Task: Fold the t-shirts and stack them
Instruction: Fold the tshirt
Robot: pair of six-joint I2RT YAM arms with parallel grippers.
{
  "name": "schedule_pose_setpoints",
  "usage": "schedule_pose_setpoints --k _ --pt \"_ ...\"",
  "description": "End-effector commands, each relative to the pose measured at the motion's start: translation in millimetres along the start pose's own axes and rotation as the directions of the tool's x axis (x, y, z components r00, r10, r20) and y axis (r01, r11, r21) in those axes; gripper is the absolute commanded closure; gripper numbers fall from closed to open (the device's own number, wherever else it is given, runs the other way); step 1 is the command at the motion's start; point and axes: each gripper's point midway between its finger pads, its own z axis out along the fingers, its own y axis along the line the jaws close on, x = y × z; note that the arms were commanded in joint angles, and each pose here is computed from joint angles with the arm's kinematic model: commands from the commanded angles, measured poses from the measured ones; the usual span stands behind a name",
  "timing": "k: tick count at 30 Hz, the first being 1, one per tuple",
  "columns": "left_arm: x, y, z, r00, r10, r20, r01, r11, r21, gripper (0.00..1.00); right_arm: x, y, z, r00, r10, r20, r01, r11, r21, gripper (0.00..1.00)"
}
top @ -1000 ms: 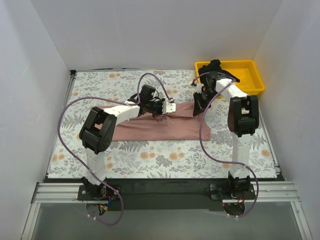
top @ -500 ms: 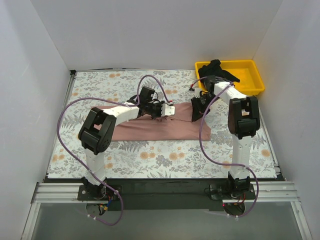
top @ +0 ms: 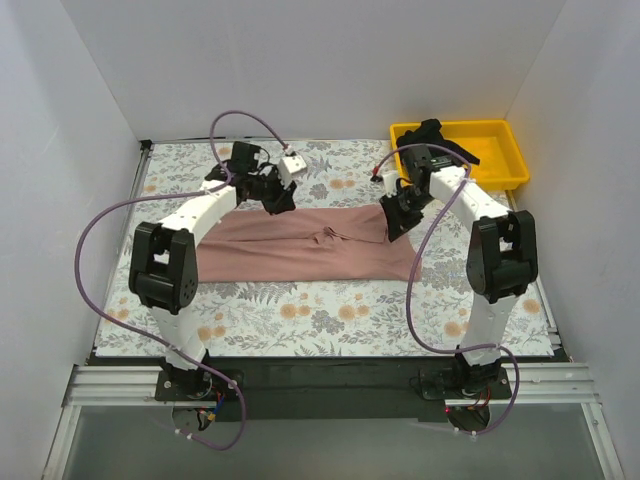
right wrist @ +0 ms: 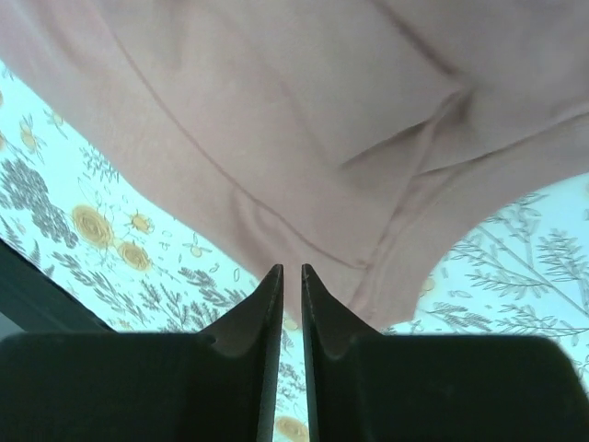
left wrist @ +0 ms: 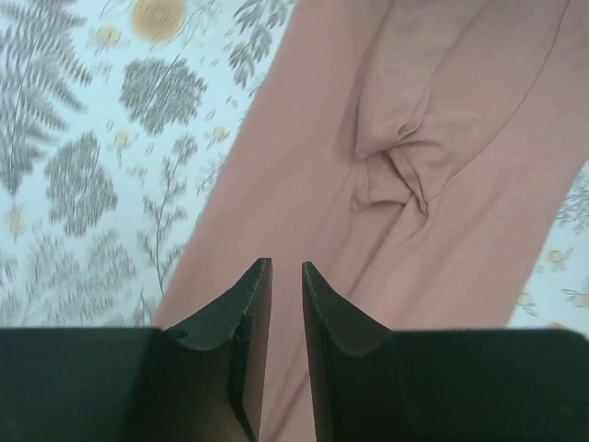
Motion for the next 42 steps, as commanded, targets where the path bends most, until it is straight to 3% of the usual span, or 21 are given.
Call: schedule_pose_setpoints --k 1,5,8,15,16,18,19,20,22,23,26,27,29,32,34,42 --pt "2 0 -48 0.941 -0.336 -0.052 0.334 0.942 -0.039 0.82 19 17 14 0.988 -0.112 -0.105 0.118 0.992 0.054 0.83" --pt "23 25 -94 0.837 -0.547 0.007 0.546 0.835 -0.063 0.82 35 27 39 0.963 -0.169 -0.208 0.191 0.977 0.090 0.85" --pt "35 43 -126 0.781 -0.620 0.074 0.625 0.774 -0.103 0.82 36 23 52 0.954 -0.183 -0.240 0.211 0.972 0.100 0.85" --pt "71 46 -157 0.687 -0.710 0.154 0.727 0.669 -0.156 0.82 10 -18 104 0.931 -0.193 -0.309 0.252 0.954 0.164 0.87" --pt "75 46 -160 0.677 -0.718 0.160 0.736 0.658 -0.159 0.82 -16 -24 104 0.939 -0.215 -0.268 0.271 0.943 0.192 0.87" --pt "84 49 -168 0.650 -0.739 0.177 0.760 0.629 -0.166 0.82 -26 -42 126 0.931 -0.218 -0.291 0.287 0.932 0.221 0.87" --pt "87 50 -170 0.644 -0.743 0.180 0.765 0.622 -0.169 0.82 -69 -52 118 0.939 -0.264 -0.221 0.322 0.901 0.291 0.87" --pt "93 54 -176 0.634 -0.750 0.189 0.773 0.607 -0.181 0.82 -87 -60 119 0.938 -0.281 -0.203 0.336 0.884 0.327 0.87" --pt "102 57 -181 0.635 -0.751 0.179 0.771 0.603 -0.204 0.82 -115 -89 135 0.923 -0.323 -0.209 0.383 0.824 0.417 0.87" --pt "106 59 -183 0.636 -0.752 0.173 0.769 0.601 -0.218 0.82 -166 -95 117 0.918 -0.383 -0.105 0.380 0.772 0.510 0.87" --pt "117 56 -186 0.685 -0.719 0.120 0.720 0.643 -0.261 0.82 -188 -127 124 0.895 -0.439 -0.084 0.382 0.653 0.654 0.88" --pt "121 55 -186 0.702 -0.705 0.102 0.700 0.658 -0.277 0.82 -205 -123 94 0.885 -0.465 -0.040 0.354 0.613 0.707 0.87" --pt "129 52 -186 0.728 -0.684 0.051 0.663 0.683 -0.305 0.82 -218 -121 73 0.864 -0.503 0.025 0.320 0.585 0.745 0.87" --pt "143 43 -176 0.759 -0.649 -0.052 0.600 0.727 -0.334 0.82 -224 -97 25 0.846 -0.524 0.105 0.283 0.606 0.743 0.86" --pt "144 39 -164 0.783 -0.613 -0.101 0.552 0.761 -0.340 0.82 -214 -87 20 0.846 -0.523 0.105 0.301 0.631 0.715 0.85" --pt "146 30 -130 0.795 -0.557 -0.238 0.453 0.807 -0.378 0.86 -190 -41 -9 0.865 -0.468 0.181 0.296 0.766 0.570 0.72"
